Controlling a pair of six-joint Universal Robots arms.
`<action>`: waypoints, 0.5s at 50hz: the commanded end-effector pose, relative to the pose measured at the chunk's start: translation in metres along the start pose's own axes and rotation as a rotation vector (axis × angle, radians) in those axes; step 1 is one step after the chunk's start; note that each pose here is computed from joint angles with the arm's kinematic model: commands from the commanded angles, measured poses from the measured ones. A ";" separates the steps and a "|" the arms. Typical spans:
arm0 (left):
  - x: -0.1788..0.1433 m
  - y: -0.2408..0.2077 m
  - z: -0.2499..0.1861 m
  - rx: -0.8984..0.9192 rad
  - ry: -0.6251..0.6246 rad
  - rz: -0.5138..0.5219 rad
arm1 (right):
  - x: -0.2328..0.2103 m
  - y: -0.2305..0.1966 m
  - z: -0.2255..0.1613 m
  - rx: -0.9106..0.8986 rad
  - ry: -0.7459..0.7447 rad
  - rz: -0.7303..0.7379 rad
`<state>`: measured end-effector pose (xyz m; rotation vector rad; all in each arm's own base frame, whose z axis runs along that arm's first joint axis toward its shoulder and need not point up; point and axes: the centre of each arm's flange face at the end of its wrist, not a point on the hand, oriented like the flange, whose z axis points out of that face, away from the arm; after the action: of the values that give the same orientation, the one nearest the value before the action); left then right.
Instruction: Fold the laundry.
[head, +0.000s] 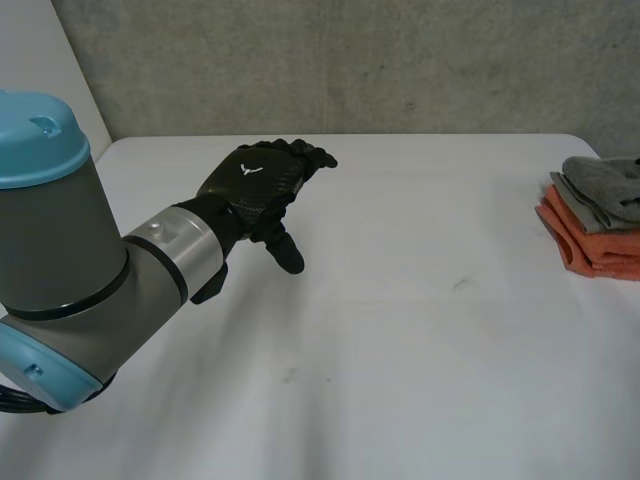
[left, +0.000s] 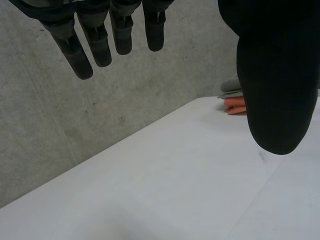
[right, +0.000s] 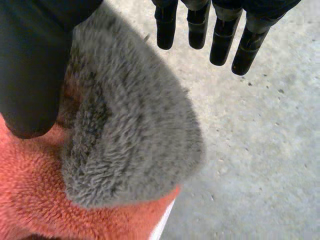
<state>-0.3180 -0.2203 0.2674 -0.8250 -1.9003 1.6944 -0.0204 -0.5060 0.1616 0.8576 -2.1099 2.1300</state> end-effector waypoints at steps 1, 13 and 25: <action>-0.001 -0.002 0.000 0.004 -0.002 0.000 | 0.023 -0.037 -0.031 -0.077 0.027 0.059; -0.004 -0.006 -0.002 0.015 -0.015 0.002 | 0.056 -0.071 -0.088 -0.397 0.292 0.111; -0.021 -0.021 -0.007 0.061 -0.083 -0.002 | 0.062 -0.138 -0.069 -0.267 0.599 -0.135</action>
<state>-0.3099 -0.2262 0.2796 -0.7902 -1.8906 1.7479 -0.0936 -0.4424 0.2875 0.3027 -1.9981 1.4633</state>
